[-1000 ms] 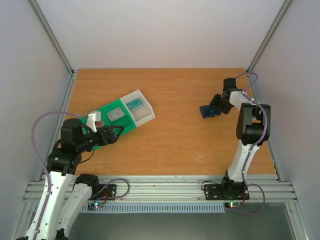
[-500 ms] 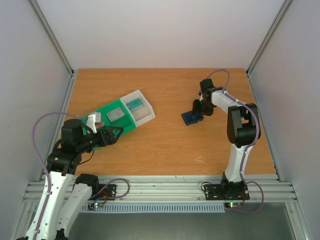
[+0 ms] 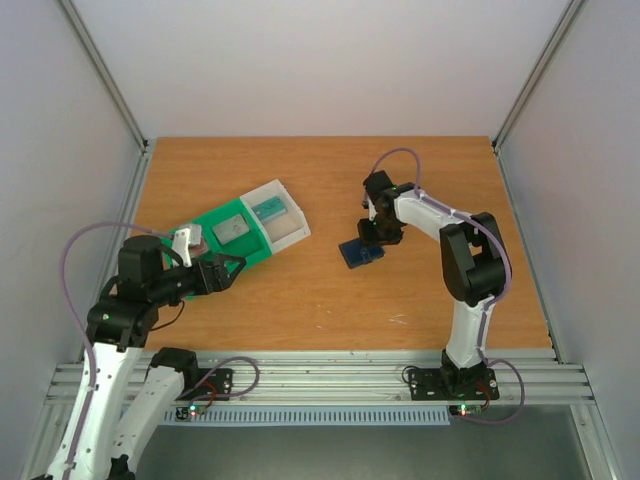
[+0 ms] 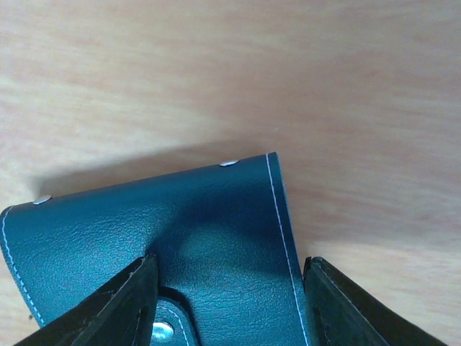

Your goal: Take the credit cards out of the card holder

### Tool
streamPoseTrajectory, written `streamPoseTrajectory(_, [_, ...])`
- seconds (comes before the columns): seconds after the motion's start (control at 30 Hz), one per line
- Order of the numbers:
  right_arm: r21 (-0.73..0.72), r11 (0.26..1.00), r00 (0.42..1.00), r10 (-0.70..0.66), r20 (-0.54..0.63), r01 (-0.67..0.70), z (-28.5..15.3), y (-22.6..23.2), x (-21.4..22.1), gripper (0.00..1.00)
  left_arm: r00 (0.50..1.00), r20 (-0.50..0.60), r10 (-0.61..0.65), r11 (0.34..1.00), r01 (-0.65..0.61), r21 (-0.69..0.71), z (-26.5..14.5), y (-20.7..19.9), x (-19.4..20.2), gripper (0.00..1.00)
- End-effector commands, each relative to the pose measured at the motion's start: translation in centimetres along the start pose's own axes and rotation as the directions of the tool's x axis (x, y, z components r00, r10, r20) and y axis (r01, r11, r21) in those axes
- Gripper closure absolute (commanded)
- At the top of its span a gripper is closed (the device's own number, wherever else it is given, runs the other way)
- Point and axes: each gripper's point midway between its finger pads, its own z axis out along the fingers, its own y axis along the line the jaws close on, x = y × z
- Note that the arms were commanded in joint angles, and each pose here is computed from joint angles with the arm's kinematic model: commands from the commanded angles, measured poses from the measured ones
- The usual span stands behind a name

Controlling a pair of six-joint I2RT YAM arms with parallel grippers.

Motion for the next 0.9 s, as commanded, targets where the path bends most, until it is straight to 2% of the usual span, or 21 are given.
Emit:
streamPoseTrajectory(0.0, [0.015,0.995,0.995,-0.094,-0.041,0.095,-0.4,1.4,2.2,0.44,0.998,0.015,0.060,0.998,-0.060,-0.009,-1.4,-0.9,-0.2,0.06])
streamPoseTrajectory(0.37, [-0.027,0.952,0.949,-0.305,-0.086,0.303,-0.2,7.7,7.8,0.45,0.995,-0.074,-0.065,0.998,0.065,0.001,0.3,0.0,1.2,0.15])
streamPoseTrajectory(0.63, [-0.062,0.851,0.846,-0.525,-0.096,0.522,-0.2,13.3,12.4,0.46,0.993,-0.088,-0.081,0.997,0.081,0.001,0.7,0.1,1.2,0.17])
streamPoseTrajectory(0.73, [-0.107,0.822,0.821,-0.567,-0.070,0.559,-0.3,15.2,13.4,0.46,0.992,-0.094,-0.084,0.996,0.084,-0.004,0.6,0.1,1.3,0.17])
streamPoseTrajectory(0.87, [-0.142,0.827,0.834,-0.552,-0.027,0.543,-1.4,16.2,13.3,0.46,0.992,-0.092,-0.084,0.996,0.084,-0.010,0.6,0.3,1.6,0.17])
